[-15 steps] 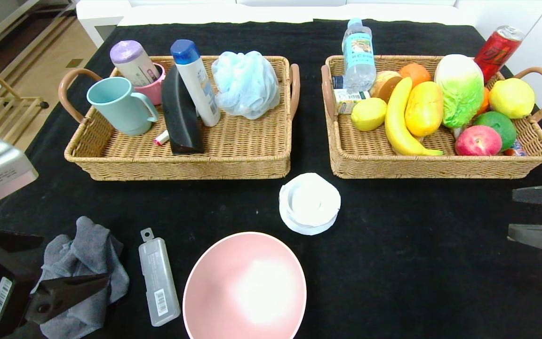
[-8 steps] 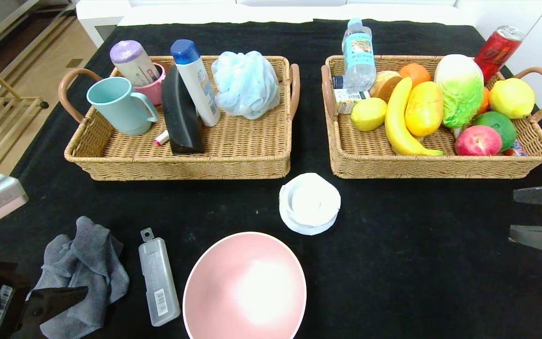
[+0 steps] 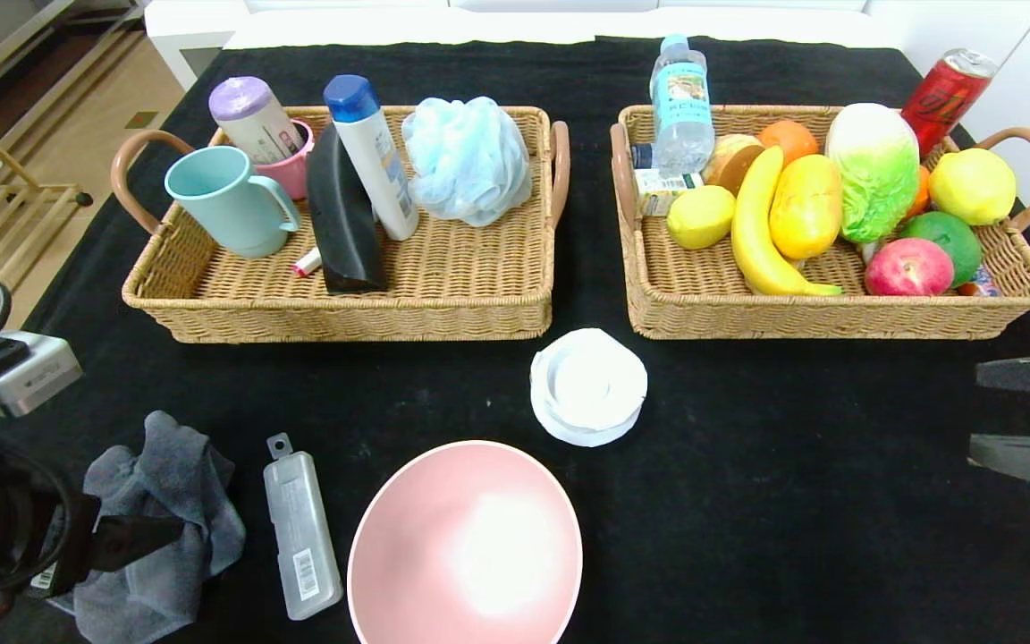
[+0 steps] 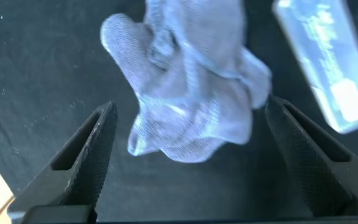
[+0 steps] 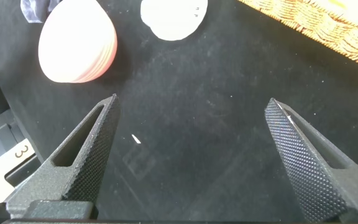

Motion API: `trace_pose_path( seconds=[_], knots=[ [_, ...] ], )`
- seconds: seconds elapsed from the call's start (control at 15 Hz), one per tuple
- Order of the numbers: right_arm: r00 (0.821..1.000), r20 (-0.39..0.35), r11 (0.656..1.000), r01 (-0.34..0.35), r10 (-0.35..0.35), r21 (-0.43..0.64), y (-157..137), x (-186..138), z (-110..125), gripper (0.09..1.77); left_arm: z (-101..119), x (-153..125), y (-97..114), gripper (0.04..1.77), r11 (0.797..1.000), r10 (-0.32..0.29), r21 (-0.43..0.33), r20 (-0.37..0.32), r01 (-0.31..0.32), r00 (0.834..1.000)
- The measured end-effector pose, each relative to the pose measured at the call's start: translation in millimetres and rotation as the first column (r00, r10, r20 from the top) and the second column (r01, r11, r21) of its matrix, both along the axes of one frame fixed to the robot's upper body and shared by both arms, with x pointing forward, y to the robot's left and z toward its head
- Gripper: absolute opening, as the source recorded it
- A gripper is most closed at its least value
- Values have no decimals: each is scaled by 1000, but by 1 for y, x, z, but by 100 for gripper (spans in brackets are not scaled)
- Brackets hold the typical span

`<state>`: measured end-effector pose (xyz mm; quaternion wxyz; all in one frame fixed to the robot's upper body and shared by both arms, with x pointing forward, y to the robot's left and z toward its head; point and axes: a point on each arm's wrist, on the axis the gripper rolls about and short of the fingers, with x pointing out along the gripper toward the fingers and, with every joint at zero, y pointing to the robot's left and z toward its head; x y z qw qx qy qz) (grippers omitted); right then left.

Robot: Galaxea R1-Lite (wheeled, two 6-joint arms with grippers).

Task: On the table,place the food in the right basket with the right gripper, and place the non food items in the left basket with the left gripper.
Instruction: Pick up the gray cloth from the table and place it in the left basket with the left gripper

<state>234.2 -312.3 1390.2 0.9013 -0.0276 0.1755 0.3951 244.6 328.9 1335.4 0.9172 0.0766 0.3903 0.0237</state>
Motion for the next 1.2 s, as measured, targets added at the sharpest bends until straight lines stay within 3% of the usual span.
trace_pose_path(
  seconds=[0.27,0.6,1.2],
  knots=[
    [1000,0,1000,-1,1,-1,0,0,0,171,-7,18,3,172,1000,23,-1,-15,-23,1000],
    [1000,0,1000,1,-1,-1,0,0,0,171,-20,33,5,172,1000,12,-28,-80,-14,997],
    [1000,-2,1000,1,-1,-1,0,0,0,171,-31,41,9,172,999,32,-29,-129,-36,991]
  ],
)
